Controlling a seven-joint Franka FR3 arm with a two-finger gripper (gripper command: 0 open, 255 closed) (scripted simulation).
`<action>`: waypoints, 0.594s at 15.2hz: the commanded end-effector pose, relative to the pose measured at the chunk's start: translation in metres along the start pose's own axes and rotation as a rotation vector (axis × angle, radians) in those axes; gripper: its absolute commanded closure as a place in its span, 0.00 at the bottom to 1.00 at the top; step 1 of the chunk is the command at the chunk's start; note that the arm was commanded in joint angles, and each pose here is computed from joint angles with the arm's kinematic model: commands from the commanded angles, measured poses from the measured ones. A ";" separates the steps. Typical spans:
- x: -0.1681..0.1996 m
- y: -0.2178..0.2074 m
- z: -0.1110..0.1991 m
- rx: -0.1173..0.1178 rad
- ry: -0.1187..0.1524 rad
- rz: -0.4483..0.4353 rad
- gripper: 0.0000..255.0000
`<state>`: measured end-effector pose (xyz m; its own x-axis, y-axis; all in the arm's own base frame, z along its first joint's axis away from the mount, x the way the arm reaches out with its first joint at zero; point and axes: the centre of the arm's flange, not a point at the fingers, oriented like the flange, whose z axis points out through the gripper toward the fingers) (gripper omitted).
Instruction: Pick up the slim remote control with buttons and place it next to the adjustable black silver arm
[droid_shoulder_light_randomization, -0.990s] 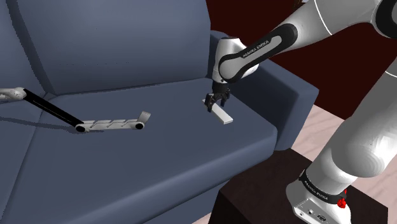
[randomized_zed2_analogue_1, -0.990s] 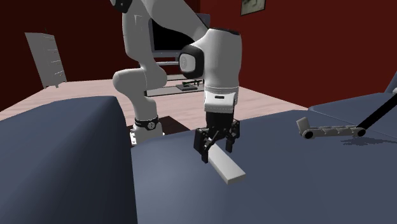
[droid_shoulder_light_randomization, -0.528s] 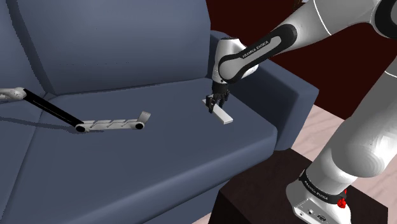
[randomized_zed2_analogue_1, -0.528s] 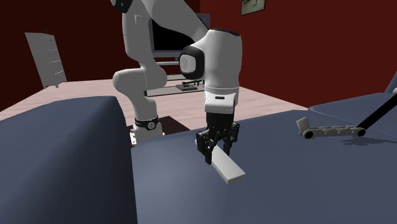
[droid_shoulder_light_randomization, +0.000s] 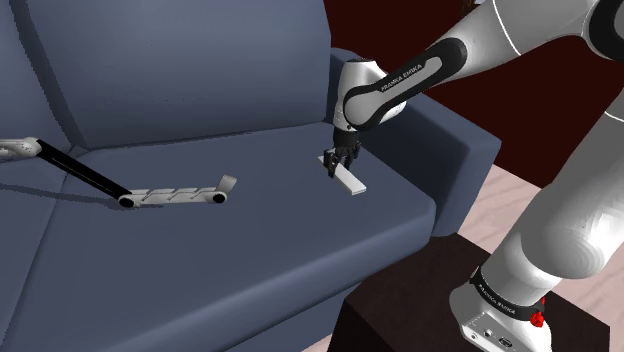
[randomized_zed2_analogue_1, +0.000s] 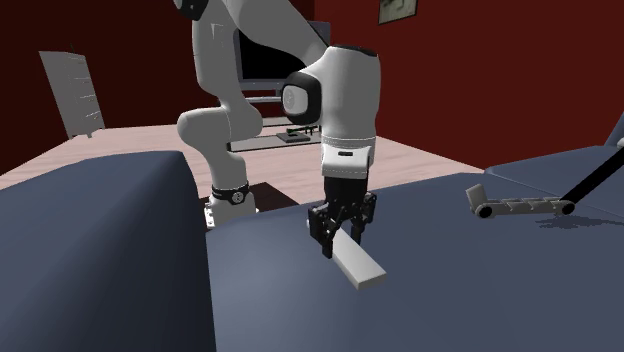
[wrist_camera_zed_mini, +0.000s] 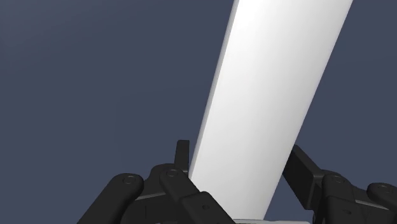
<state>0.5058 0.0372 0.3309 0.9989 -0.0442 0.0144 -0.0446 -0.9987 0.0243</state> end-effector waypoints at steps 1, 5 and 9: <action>0.000 0.000 0.000 0.000 -0.001 -0.001 1.00; 0.000 0.000 -0.021 0.000 -0.001 -0.001 1.00; 0.001 0.001 -0.042 0.000 -0.001 -0.001 1.00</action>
<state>0.5059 0.0368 0.3668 0.9989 -0.0437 0.0139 -0.0440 -0.9987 0.0245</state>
